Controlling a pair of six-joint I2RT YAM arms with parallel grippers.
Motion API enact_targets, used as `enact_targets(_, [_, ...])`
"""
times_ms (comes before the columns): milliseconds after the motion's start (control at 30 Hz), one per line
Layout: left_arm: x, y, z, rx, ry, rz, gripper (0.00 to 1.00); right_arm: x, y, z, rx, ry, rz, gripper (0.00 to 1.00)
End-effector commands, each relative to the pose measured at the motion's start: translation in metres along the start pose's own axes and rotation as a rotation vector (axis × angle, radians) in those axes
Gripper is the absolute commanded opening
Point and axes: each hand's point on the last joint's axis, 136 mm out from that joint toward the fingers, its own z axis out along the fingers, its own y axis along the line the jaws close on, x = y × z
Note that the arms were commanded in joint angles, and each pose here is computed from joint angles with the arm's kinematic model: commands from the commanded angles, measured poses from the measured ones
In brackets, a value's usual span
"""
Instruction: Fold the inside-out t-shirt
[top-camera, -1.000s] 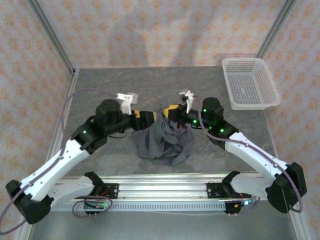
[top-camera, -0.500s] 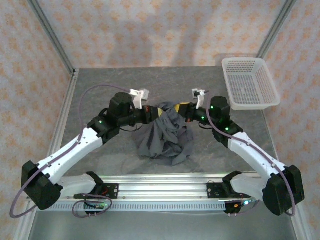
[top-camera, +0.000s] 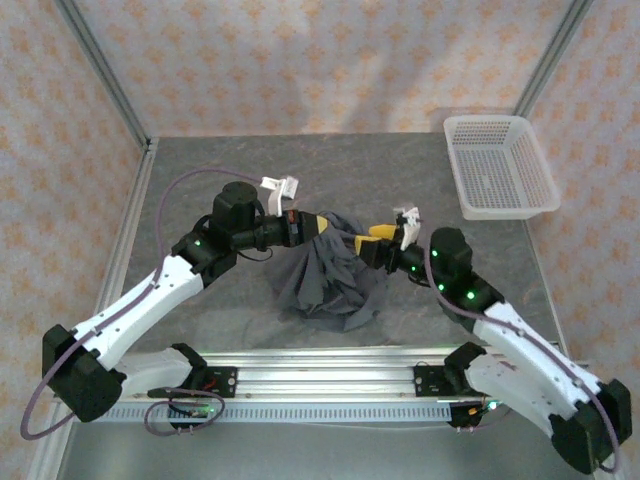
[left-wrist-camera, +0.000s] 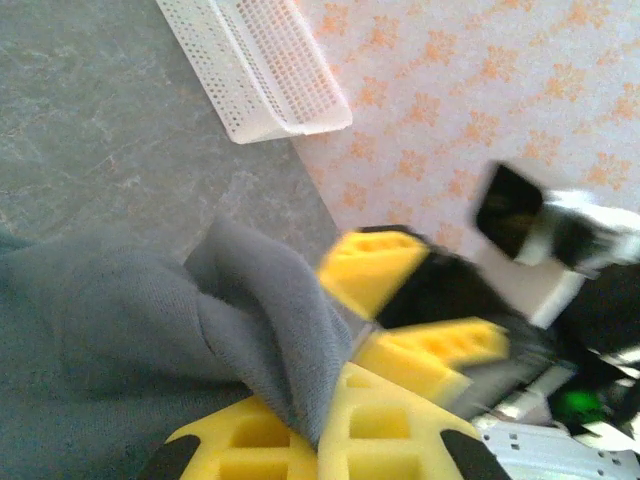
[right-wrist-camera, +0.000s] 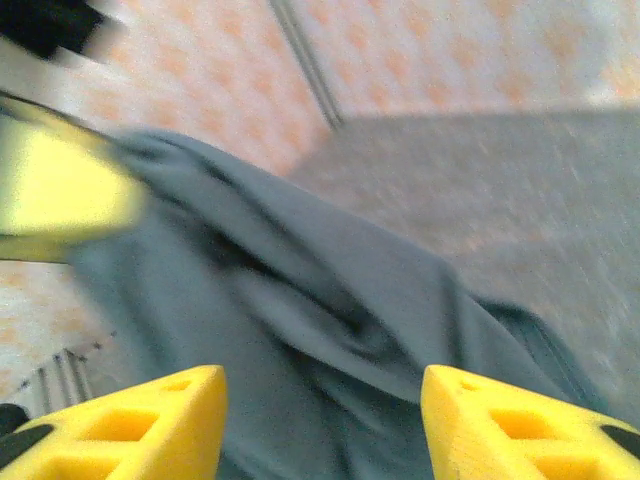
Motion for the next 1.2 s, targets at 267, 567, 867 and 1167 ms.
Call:
enact_targets(267, [0.007,-0.03,-0.005,0.076,0.113,0.174,0.0,0.02,0.0,0.05,-0.091,0.315,-0.442,0.58])
enact_targets(567, [-0.012,0.074,-0.037,-0.456,0.088,0.178,0.0,-0.002,0.072,0.036,-0.507,0.34,-0.202,0.0])
enact_targets(867, [-0.026,0.126,0.0,-0.46,0.055,0.06,0.21,-0.064,0.09,0.0,-0.514,0.083,-0.005,0.0])
enact_targets(1167, [-0.024,0.085,-0.089,-0.584,-0.144,0.089,0.62,-0.065,0.043,0.022,-0.291,-0.006,0.05,0.0])
